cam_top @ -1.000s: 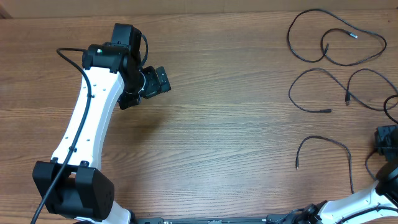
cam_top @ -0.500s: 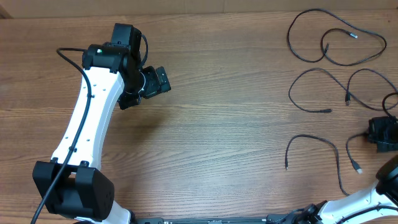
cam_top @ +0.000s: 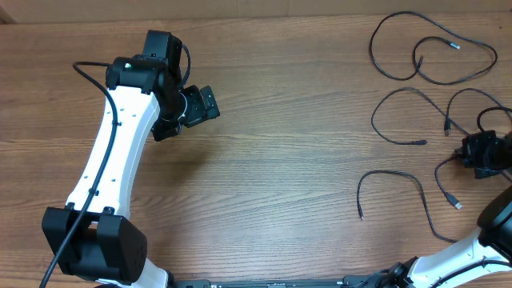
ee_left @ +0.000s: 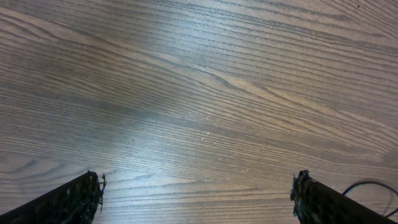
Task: Untangle cables
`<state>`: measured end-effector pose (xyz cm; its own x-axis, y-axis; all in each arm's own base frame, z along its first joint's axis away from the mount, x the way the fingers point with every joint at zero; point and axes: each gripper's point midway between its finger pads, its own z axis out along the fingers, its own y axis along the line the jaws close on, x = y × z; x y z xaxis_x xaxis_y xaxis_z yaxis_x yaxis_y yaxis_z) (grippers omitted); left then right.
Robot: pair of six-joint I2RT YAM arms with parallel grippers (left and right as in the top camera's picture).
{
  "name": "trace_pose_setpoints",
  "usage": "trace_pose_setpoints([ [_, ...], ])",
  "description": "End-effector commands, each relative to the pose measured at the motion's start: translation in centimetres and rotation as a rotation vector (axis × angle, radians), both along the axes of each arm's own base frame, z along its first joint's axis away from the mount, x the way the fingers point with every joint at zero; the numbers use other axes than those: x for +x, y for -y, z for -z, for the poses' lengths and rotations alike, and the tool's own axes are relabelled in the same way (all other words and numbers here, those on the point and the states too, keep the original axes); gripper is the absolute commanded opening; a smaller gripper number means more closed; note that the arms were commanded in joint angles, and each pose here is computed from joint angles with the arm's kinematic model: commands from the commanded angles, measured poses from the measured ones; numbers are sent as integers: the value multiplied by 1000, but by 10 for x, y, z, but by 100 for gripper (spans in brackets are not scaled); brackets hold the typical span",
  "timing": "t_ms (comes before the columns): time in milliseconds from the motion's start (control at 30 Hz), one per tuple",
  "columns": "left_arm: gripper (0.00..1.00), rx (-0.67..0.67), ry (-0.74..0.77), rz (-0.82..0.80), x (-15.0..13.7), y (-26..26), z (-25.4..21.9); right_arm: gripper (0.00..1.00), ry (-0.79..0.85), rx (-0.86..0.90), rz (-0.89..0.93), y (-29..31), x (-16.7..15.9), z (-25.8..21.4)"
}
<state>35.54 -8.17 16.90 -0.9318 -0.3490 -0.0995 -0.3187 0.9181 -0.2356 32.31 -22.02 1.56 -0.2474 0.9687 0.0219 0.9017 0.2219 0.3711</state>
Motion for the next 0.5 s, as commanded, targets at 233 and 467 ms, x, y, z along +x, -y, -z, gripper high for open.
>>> trace_pose_setpoints([
  [233, 100, 12, -4, 18, 0, -1, 3, 49, -89, -73, -5, 14, -13, 1],
  [467, 100, 13, -13, 18, -2, -1, 3, 62, -4, -22, -60, 8, 6, -28],
])
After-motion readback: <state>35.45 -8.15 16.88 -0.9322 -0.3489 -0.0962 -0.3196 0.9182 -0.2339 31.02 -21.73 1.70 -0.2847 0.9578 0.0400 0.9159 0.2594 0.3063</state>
